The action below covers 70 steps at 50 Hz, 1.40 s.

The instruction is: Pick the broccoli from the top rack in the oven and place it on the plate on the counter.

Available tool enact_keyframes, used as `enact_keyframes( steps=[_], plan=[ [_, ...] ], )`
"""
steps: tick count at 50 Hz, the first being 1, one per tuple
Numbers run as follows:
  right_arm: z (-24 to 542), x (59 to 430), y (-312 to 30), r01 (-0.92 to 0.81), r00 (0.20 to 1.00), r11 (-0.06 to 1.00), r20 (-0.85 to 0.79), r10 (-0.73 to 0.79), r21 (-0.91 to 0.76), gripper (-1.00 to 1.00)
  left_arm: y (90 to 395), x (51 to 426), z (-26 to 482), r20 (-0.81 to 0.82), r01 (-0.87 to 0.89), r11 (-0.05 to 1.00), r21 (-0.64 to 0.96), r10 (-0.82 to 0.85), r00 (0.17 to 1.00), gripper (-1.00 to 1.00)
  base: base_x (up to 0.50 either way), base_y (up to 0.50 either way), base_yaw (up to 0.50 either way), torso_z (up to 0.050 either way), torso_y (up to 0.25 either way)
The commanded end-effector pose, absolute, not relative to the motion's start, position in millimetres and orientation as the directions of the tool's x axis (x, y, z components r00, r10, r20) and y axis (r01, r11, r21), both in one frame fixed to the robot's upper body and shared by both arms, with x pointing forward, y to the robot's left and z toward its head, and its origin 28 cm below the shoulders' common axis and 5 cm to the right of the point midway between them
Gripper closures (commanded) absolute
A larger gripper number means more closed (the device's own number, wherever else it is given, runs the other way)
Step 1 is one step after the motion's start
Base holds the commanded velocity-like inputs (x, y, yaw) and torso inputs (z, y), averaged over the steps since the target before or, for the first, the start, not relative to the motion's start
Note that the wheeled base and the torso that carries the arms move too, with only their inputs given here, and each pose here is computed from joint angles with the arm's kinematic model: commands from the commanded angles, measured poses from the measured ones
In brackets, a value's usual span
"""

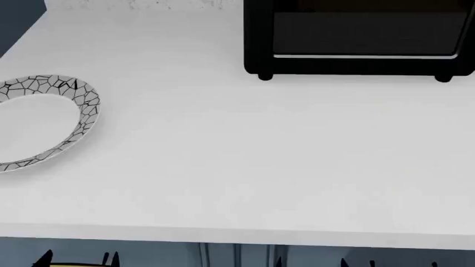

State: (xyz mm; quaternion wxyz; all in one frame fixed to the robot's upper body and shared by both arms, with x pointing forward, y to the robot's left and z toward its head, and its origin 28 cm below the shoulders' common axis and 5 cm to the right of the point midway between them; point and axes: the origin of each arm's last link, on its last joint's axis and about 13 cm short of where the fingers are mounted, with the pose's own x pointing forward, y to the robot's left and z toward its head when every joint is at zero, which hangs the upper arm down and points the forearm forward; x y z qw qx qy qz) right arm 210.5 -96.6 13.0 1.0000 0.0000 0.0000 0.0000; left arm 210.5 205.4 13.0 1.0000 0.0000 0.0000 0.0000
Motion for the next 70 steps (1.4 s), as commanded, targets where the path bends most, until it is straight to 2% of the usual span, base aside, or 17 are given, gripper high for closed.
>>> enact_keyframes(
  steps=[1, 15, 30, 36, 44, 70],
  plan=[
    [12.5, 210.6, -96.4, 0.000, 1.000, 1.000, 0.000, 0.000, 0.000, -1.00, 205.5, 211.1, 12.6, 0.000, 0.000, 1.000, 0.000, 0.000, 1.000, -1.00, 0.00, 0.00, 0.00, 0.000, 0.000],
    [31.3, 209.8, -94.2, -0.018, 1.000, 1.000, 0.026, 0.018, -0.015, -1.00, 208.3, 204.9, 19.9, 0.012, -0.010, 1.000, -0.008, 0.011, 1.000, -1.00, 0.00, 0.00, 0.00, 0.000, 0.000],
    [86.9, 170.5, -95.4, 0.037, 0.986, 0.996, 0.168, -0.022, -0.084, -1.00, 222.0, 161.0, 86.9, 0.215, -0.031, 0.999, -0.026, 0.036, 0.976, -1.00, 0.00, 0.00, 0.00, 0.000, 0.000],
    [128.9, 177.7, -104.5, 0.075, 0.975, 0.992, 0.216, -0.051, -0.105, -1.00, 231.6, 180.6, 130.5, 0.254, -0.056, 0.997, -0.047, 0.066, 0.965, -1.00, 0.00, 0.00, 0.00, 0.000, 0.000],
    [189.3, 188.8, -111.5, 0.034, 0.961, 0.999, 0.275, -0.025, -0.029, -1.00, 231.9, 202.8, 194.9, 0.282, -0.040, 0.998, -0.047, 0.051, 0.958, -1.00, 0.00, 0.00, 0.00, 0.000, 0.000],
    [190.3, 188.6, -106.9, 0.046, 0.962, 0.996, 0.272, -0.022, -0.079, -1.00, 226.6, 188.4, 201.6, 0.318, -0.006, 0.999, -0.035, 0.017, 0.948, -1.00, -0.35, 0.29, 0.00, 0.000, 0.000]
  ],
)
